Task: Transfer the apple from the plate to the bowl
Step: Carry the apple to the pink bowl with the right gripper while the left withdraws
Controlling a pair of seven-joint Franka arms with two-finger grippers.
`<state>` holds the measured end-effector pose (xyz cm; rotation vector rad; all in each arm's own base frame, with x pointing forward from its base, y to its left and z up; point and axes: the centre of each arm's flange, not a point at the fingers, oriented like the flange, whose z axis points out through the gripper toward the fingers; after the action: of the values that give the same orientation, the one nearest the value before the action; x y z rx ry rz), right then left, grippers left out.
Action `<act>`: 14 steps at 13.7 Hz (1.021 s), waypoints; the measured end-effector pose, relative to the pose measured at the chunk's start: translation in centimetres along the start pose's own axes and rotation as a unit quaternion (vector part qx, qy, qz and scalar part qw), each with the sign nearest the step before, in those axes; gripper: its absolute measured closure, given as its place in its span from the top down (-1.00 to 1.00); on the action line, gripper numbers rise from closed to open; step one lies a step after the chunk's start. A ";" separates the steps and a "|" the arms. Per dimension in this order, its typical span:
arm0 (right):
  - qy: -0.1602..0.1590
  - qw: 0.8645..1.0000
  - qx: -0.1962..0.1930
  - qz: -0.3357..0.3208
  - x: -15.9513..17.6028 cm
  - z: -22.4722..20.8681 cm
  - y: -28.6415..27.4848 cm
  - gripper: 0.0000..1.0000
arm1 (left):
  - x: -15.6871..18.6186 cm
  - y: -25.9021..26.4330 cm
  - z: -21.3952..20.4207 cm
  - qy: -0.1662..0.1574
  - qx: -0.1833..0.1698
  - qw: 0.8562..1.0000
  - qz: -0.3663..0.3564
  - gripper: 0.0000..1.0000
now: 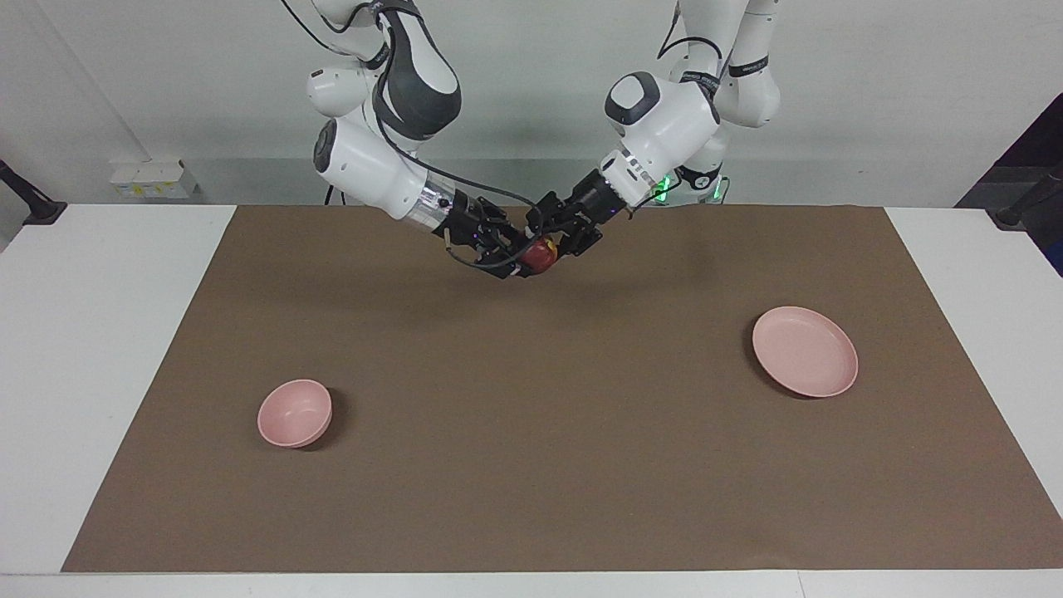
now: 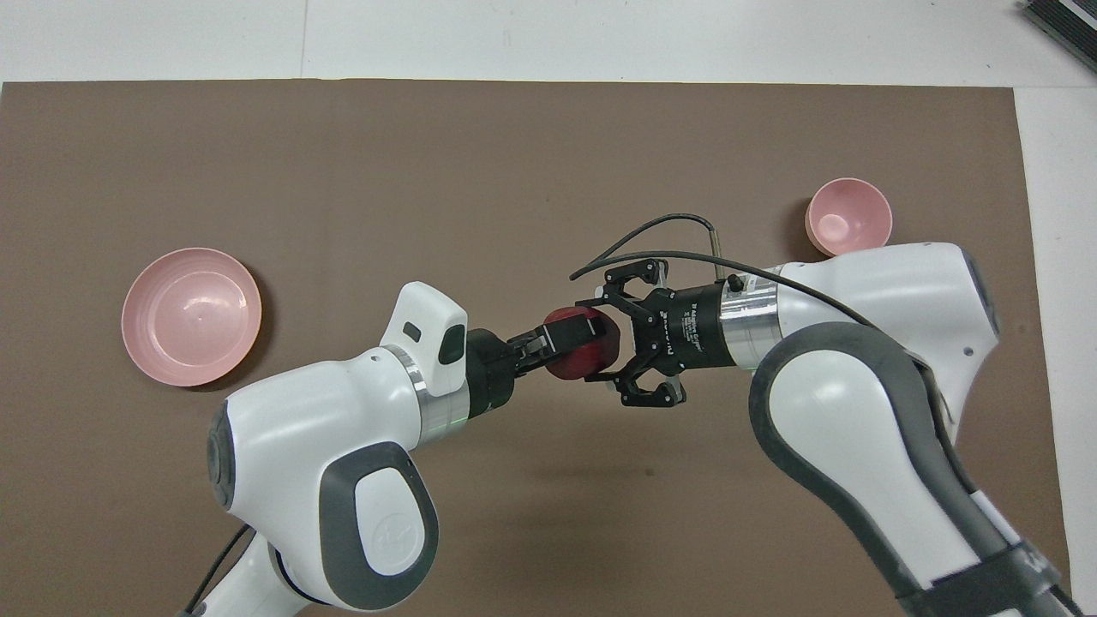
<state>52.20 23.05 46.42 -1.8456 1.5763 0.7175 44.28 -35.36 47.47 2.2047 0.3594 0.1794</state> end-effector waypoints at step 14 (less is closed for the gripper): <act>0.041 0.997 0.023 -0.062 7.6 -6.0 -1.5 0.57 | 3.7 -1.2 -2.0 0.010 0.027 1.000 0.013 1.00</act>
<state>54.98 13.74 44.98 -1.9417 1.5006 0.5533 47.02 -31.97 47.77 2.2622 0.3508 0.2072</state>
